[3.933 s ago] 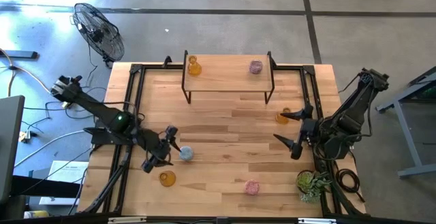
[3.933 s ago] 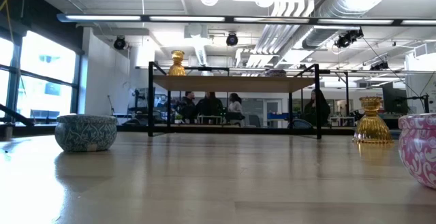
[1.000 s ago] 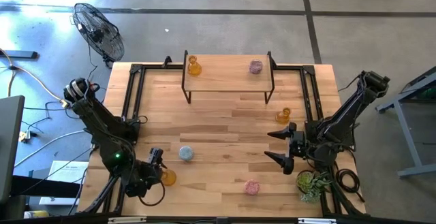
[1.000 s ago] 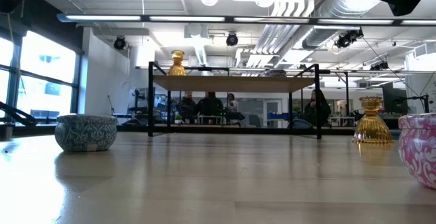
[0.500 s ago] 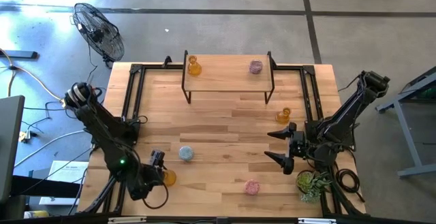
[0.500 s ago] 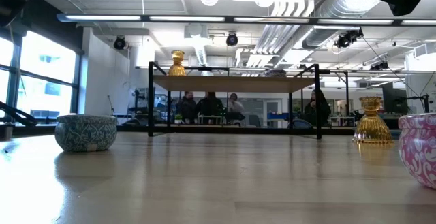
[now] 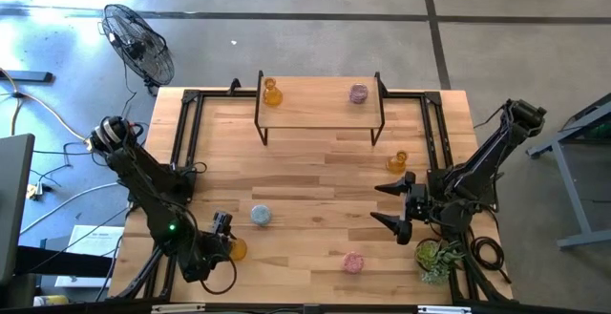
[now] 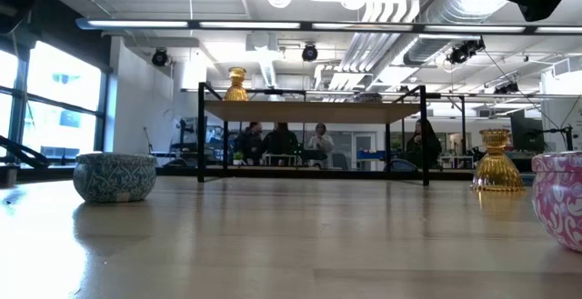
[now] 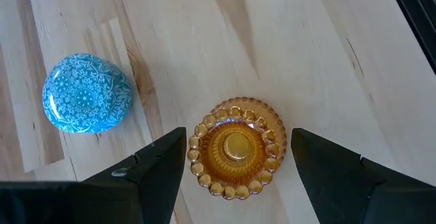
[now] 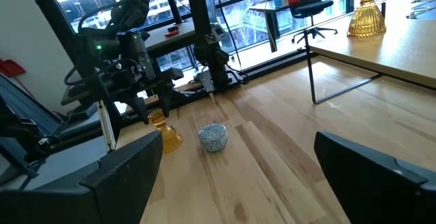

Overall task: Pick & Place candle stick holders
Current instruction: Put the bottom orange candle holder on the shelf

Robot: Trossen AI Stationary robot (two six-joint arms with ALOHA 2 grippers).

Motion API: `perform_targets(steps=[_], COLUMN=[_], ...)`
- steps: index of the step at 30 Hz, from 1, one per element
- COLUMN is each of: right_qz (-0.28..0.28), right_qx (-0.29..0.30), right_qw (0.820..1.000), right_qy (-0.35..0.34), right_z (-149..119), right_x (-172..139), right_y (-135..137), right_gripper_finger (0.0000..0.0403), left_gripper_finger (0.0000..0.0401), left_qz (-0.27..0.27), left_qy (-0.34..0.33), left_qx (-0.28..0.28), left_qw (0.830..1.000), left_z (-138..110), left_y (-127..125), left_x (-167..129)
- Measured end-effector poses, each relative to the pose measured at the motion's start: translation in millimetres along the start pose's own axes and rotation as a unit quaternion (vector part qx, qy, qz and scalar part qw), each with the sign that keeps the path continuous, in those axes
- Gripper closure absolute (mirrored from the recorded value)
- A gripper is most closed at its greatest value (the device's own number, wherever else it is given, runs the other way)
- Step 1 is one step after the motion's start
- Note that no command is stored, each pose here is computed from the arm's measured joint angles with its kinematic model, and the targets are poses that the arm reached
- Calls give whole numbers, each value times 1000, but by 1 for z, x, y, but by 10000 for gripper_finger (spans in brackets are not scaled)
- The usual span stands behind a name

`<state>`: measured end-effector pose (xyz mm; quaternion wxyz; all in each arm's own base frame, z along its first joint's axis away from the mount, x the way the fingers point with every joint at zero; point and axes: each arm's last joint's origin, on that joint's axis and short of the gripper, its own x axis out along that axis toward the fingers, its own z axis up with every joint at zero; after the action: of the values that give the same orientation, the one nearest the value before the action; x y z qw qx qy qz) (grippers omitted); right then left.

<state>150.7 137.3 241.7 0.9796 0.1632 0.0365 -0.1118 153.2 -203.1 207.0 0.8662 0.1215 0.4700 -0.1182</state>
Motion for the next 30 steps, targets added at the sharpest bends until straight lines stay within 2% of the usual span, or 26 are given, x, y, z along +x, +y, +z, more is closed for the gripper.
perform_targets(steps=[12,16,22,30], right_qz=[0,1,1,6], right_qx=[0,0,0,0], right_qw=[1000,1000,1000,1000], right_qy=[0,0,0,3], right_z=[0,0,0,0], right_x=[0,0,0,0], right_y=[0,0,0,0], right_gripper_finger=[24,24,24,24], left_gripper_finger=[142,165,232,236], left_qz=[3,3,2,5], left_qy=[-2,-2,-1,-3], left_qx=[0,0,0,0], left_qw=[1000,1000,1000,1000], left_z=[0,0,0,0], left_y=[0,0,0,0], left_x=[0,0,0,0])
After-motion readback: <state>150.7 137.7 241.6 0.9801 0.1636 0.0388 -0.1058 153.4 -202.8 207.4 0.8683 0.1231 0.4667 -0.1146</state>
